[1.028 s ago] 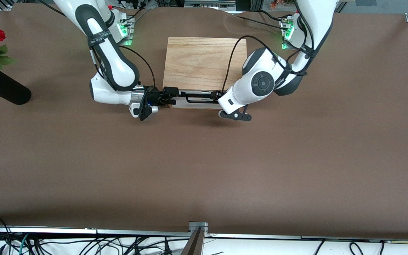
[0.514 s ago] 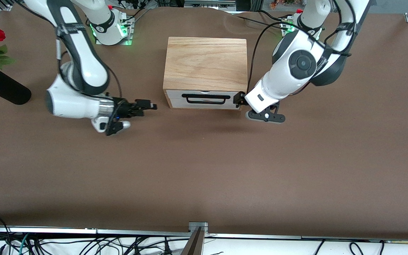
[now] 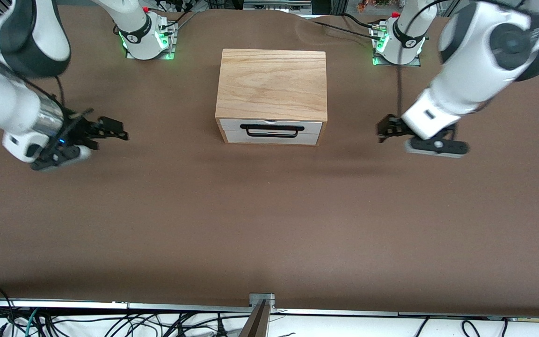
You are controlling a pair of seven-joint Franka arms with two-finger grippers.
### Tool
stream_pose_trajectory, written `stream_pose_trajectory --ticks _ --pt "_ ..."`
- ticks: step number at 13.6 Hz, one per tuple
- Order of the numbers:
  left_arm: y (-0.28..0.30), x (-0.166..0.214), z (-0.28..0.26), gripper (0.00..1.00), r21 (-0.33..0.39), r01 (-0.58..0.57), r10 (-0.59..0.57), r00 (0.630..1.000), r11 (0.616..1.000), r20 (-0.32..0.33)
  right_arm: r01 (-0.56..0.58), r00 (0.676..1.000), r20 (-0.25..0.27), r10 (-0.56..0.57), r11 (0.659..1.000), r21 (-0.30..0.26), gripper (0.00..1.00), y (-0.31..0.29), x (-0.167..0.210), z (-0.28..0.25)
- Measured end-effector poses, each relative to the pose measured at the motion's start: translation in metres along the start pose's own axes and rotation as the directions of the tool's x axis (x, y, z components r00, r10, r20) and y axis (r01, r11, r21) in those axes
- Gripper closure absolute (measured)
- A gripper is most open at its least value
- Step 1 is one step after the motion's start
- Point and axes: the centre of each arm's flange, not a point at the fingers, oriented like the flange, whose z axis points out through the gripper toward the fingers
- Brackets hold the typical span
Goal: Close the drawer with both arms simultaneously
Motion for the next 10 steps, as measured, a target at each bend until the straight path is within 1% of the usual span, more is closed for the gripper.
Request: stream_pose_trajectory --ticks 1,2,3,4,5,7,8,10 --pt "-0.035 0.000 -0.010 0.00 0.009 -0.011 0.012 1.000 1.000 -0.010 0.005 1.000 -0.024 -0.007 0.998 -0.061 0.00 0.001 -0.008 -0.019" --pt "-0.074 0.000 -0.018 0.00 0.027 -0.031 0.031 0.999 0.999 -0.018 0.009 0.999 -0.046 -0.014 0.994 -0.106 0.00 0.003 -0.015 -0.034" --pt "-0.108 -0.002 -0.024 0.00 0.050 -0.063 0.064 0.998 0.997 -0.022 0.010 0.998 -0.064 -0.019 0.991 -0.131 0.00 0.005 -0.018 -0.044" --pt "-0.130 -0.002 -0.027 0.00 0.066 -0.086 0.087 0.996 0.994 -0.023 0.006 0.997 -0.078 -0.017 0.991 -0.134 0.00 0.005 -0.019 -0.048" --pt "-0.140 -0.002 -0.030 0.00 0.077 -0.096 0.098 0.995 0.992 -0.025 0.003 0.996 -0.084 -0.014 0.991 -0.134 0.00 0.005 -0.020 -0.050" --pt "-0.137 0.001 -0.037 0.00 0.102 -0.115 0.118 0.993 0.988 -0.026 -0.005 0.997 -0.078 -0.005 0.991 -0.132 0.00 0.005 -0.021 -0.050" --pt "-0.133 0.003 -0.043 0.00 0.114 -0.126 0.128 0.992 0.985 -0.010 -0.012 0.998 -0.070 0.003 0.991 -0.130 0.00 0.005 -0.022 -0.049" --pt "-0.126 0.006 -0.057 0.00 0.115 -0.138 0.136 0.990 0.984 0.028 -0.023 0.998 -0.066 0.015 0.991 -0.129 0.00 0.005 -0.023 -0.048"
